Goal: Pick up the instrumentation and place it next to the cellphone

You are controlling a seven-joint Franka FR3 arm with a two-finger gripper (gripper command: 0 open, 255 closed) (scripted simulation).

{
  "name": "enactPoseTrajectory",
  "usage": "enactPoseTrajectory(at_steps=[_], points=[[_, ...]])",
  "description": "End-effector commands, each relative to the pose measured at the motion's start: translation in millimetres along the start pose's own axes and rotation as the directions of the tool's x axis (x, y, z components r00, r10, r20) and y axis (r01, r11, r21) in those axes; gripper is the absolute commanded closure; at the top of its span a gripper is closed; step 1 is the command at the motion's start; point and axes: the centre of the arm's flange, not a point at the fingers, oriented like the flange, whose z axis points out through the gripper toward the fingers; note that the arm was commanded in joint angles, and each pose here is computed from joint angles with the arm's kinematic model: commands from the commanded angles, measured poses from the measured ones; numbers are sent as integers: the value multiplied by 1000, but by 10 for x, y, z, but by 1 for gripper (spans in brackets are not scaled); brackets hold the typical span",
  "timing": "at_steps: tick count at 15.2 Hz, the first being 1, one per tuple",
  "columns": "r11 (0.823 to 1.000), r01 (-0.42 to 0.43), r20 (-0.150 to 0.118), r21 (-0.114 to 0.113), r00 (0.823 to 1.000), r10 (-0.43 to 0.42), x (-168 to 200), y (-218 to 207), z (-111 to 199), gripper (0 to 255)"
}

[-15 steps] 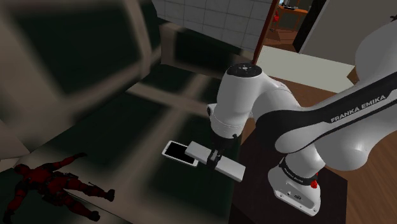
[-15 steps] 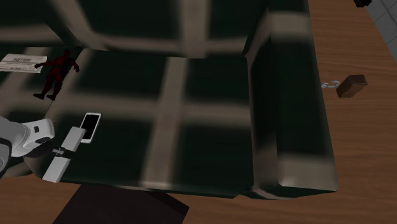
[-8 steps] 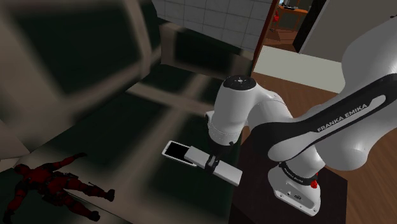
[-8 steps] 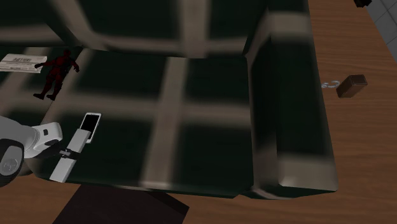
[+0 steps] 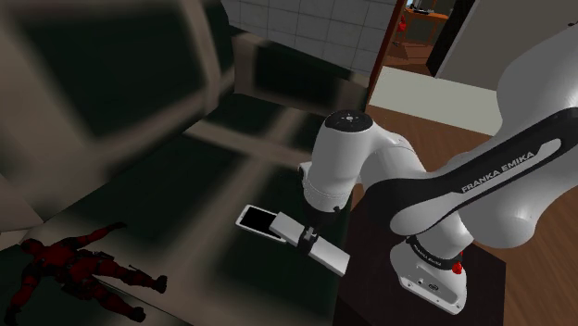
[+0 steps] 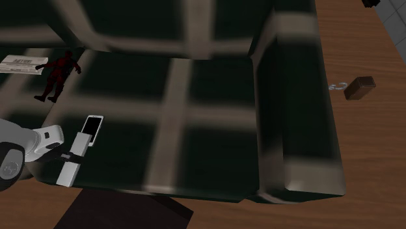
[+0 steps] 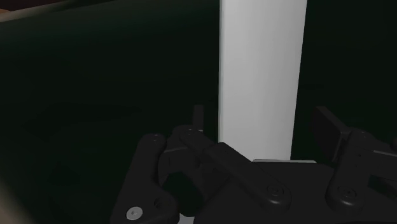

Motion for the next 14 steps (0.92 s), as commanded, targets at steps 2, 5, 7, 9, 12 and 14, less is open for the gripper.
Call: enactPoseTrajectory(at_steps=[2, 5, 7, 9, 12, 14], points=[[1000, 0, 0, 0, 1000, 0, 0, 0, 0, 0], [1000, 0, 0, 0, 1000, 0, 0, 0, -132, 0], [1000, 0, 0, 0, 1000, 0, 0, 0, -396, 0], [1000, 0, 0, 0, 1000, 0, 0, 0, -500, 0], [1000, 0, 0, 0, 1000, 0, 0, 0, -500, 0], [1000, 0, 0, 0, 1000, 0, 0, 0, -500, 0]])
